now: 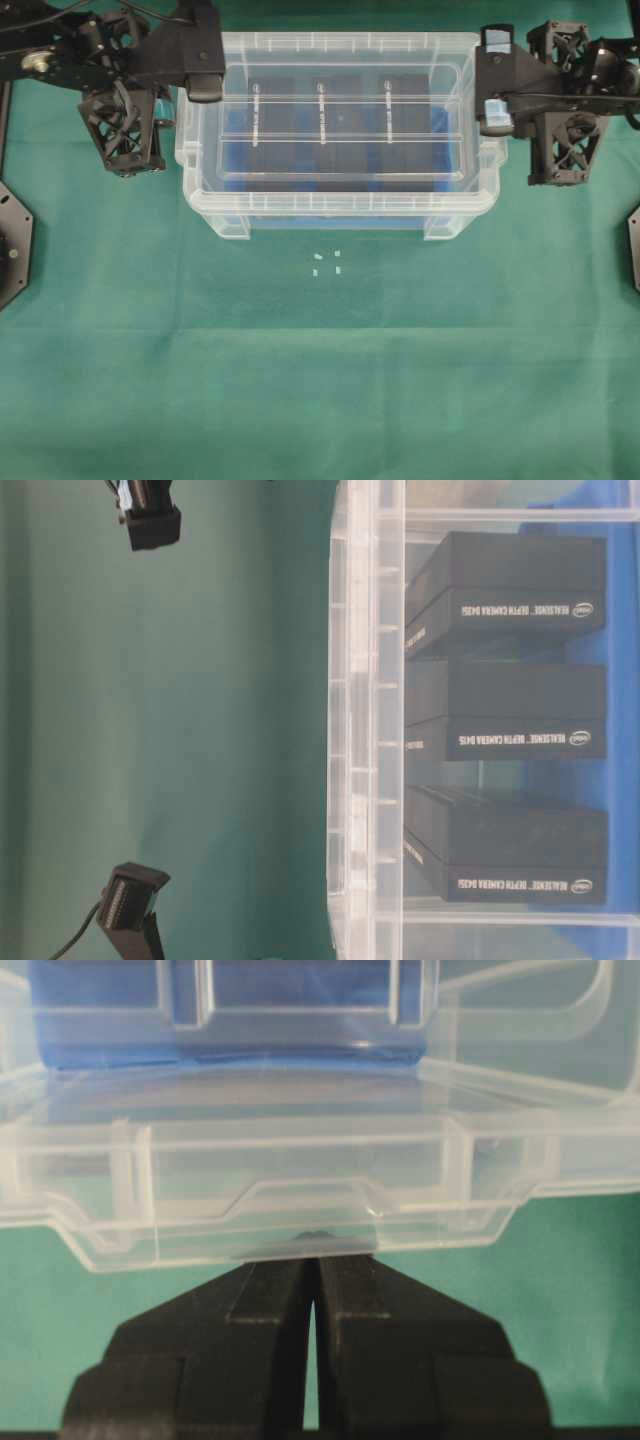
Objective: Clamp the lid of the box with both arms, then lift and open it.
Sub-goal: 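Lower both grippers onto the lid's end rims and clamp them, then lift the clamped lid upward off the box with both grippers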
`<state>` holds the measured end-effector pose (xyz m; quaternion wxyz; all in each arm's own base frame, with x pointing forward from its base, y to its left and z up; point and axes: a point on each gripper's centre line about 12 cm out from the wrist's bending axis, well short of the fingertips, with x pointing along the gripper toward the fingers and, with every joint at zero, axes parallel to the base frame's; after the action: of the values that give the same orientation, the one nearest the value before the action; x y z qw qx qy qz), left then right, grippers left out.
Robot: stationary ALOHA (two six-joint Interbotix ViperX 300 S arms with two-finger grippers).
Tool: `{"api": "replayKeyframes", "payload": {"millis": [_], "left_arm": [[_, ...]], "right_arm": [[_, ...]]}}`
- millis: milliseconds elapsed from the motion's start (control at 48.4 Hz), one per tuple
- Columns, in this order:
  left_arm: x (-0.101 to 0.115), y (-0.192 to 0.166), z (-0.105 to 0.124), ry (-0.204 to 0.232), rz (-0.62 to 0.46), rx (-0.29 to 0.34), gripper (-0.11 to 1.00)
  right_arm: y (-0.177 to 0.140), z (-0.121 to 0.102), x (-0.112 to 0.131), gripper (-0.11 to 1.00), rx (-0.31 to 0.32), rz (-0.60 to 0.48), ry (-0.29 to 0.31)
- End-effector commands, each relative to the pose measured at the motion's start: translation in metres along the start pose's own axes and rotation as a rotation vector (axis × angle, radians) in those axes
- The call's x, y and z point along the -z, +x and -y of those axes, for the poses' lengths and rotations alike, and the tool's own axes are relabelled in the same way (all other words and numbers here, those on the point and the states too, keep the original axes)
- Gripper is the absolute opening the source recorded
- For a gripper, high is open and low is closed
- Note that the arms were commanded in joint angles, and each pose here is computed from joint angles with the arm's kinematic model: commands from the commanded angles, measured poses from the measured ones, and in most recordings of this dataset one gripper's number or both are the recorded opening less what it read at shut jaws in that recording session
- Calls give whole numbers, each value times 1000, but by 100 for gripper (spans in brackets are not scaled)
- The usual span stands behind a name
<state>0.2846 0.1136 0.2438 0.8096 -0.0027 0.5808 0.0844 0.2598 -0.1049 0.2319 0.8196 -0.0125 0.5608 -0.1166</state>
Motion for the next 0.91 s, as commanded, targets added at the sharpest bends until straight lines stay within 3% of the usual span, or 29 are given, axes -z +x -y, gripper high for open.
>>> {"api": "replayKeyframes", "payload": {"millis": [0, 889], "left_arm": [[-13, -8, 3, 20, 31, 3, 1], [-15, -14, 3, 27, 12, 7, 1]], "right_arm": [[-7, 2, -13, 0, 5, 45, -1], [-13, 3, -27, 0, 8, 69, -2]]}}
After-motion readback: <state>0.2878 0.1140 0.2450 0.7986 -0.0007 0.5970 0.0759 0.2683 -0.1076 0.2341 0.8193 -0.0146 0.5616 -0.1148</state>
